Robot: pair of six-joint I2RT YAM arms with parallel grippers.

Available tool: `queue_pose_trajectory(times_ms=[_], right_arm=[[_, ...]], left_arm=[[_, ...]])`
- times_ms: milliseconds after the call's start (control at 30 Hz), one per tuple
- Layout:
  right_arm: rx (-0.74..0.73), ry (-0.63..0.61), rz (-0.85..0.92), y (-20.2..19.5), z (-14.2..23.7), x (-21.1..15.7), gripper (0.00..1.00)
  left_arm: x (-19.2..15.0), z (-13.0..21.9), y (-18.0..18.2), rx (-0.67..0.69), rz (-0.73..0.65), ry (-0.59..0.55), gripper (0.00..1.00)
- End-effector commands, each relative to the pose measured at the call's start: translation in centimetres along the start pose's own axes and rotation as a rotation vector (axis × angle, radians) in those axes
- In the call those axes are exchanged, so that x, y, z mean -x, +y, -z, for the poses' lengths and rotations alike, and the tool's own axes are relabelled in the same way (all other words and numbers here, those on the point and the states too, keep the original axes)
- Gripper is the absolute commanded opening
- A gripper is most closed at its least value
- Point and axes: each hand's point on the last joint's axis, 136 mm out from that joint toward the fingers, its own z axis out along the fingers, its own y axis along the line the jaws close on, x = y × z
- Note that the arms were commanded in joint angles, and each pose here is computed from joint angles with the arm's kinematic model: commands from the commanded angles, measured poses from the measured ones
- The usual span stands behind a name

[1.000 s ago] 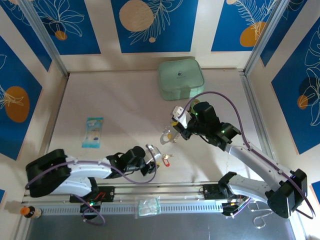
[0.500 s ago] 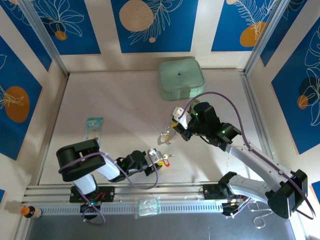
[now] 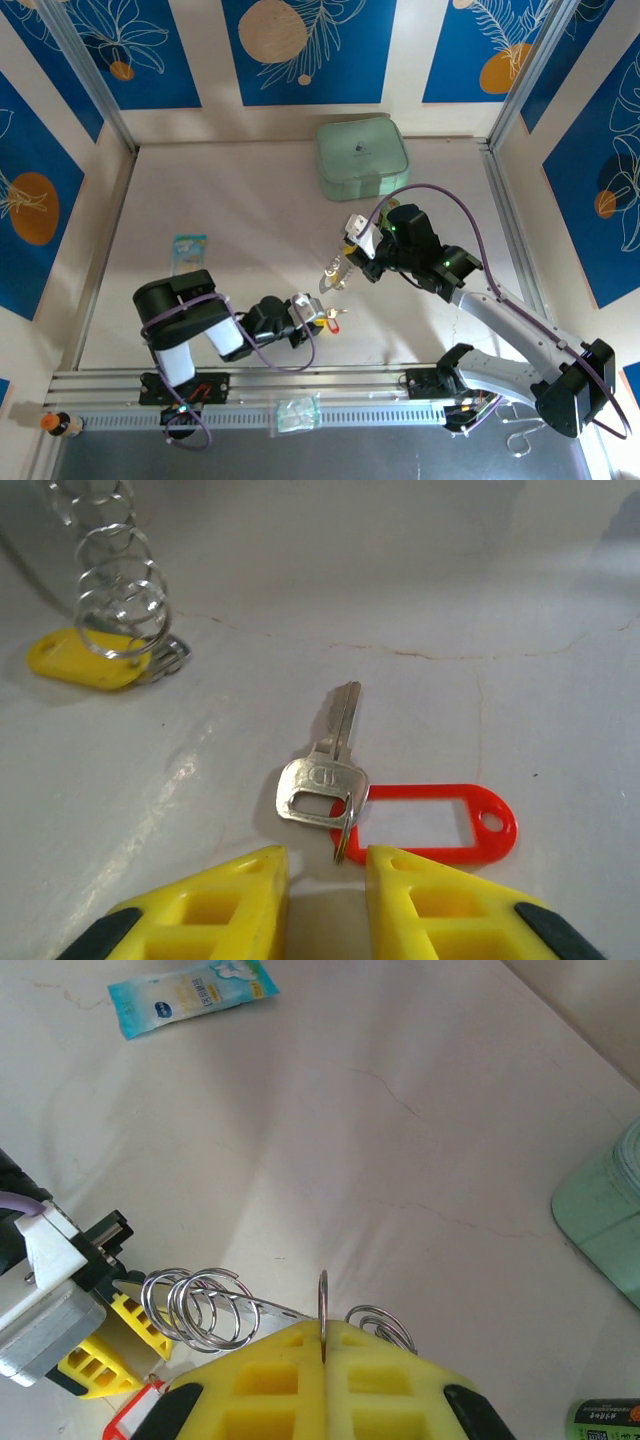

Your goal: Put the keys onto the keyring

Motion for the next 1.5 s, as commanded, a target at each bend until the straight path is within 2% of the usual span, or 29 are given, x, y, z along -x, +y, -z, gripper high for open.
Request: queue_pose_trajectory(times_ms=[0, 433, 567, 700, 1467], right_arm=[[0.006, -0.061, 0.011, 0.0, 1.2, 1.9, 0.00], [0.016, -0.057, 0.011, 0.2, 1.1, 1.9, 0.00], [0.016, -0.057, 0.011, 0.2, 1.1, 1.9, 0.00], [0.021, -0.054, 0.011, 0.3, 1.0, 1.8, 0.00], [0.025, -0.051, 0.012, 0.3, 1.0, 1.8, 0.00]], left_arm=[[1.3, -0.5, -0.4, -0.045, 0.019, -0.057, 0.24], [1.6, -0.9, -0.2, -0.055, 0.029, -0.079, 0.22], [1.8, -0.7, 0.2, -0.033, 0.031, -0.091, 0.29], [2.1, -0.6, 0.1, -0.040, 0.034, -0.106, 0.31], [0.5, -1.4, -0.3, -0.069, 0.043, -0.043, 0.15]])
